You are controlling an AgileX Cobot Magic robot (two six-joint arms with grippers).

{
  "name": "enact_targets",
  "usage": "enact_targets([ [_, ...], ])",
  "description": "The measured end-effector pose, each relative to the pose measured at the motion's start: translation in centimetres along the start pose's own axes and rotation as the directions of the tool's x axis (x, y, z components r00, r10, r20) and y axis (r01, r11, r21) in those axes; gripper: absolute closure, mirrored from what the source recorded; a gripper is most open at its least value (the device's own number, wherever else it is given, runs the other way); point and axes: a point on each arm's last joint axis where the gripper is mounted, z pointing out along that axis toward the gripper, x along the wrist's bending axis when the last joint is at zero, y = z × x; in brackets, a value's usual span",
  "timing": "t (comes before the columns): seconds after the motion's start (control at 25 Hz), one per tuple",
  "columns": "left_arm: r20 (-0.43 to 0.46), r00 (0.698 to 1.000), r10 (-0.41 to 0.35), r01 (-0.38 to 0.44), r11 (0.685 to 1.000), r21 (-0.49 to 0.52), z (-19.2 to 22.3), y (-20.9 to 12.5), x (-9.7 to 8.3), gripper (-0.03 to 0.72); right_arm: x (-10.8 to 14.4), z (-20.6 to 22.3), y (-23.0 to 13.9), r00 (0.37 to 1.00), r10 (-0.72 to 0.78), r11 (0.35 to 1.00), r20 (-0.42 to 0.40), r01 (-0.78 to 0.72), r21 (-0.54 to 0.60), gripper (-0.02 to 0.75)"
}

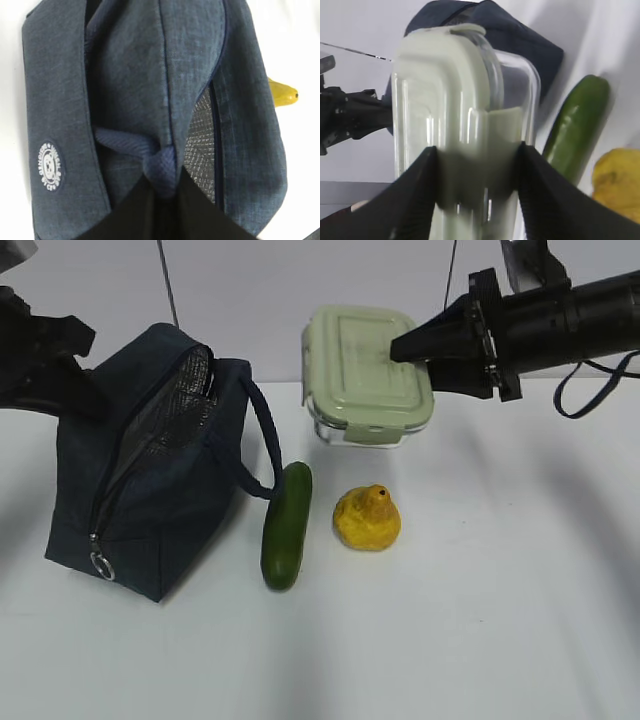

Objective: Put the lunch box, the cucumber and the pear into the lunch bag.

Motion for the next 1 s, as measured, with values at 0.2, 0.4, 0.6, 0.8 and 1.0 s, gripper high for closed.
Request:
enact_targets([
  [0.2,0.0,1.0,-0.001,0.001,1.0,-0.008,0.0,0.1,0.0,0.685,3.4,2.3,0.9,0.994,-0.053,0.999,-0.092,0.052,-0.012,0.375],
  [0.4,-0.001,1.0,-0.001,0.001,1.0,-0.011,0.0,0.1,0.0,0.685,6.4,4.0,1.4,0.981,-0.115,0.993,-0.154,0.116,-0.001,0.375],
  [0.6,0.006,1.0,-0.007,0.007,1.0,-0.016,0.0,0.1,-0.1,0.685,8.2,6.0,0.7,0.975,-0.137,0.989,-0.173,0.143,0.022,0.375],
  [0.8,0.011,1.0,-0.013,0.013,1.0,-0.027,0.0,0.2,-0.1,0.685,9.3,8.4,0.0,0.98,-0.156,0.988,-0.125,0.157,-0.002,0.375],
  [1.0,0.024,0.999,-0.024,0.024,0.999,-0.036,0.0,0.3,-0.2,0.685,9.5,9.4,0.1,0.986,-0.16,0.986,-0.055,0.156,-0.063,0.375],
])
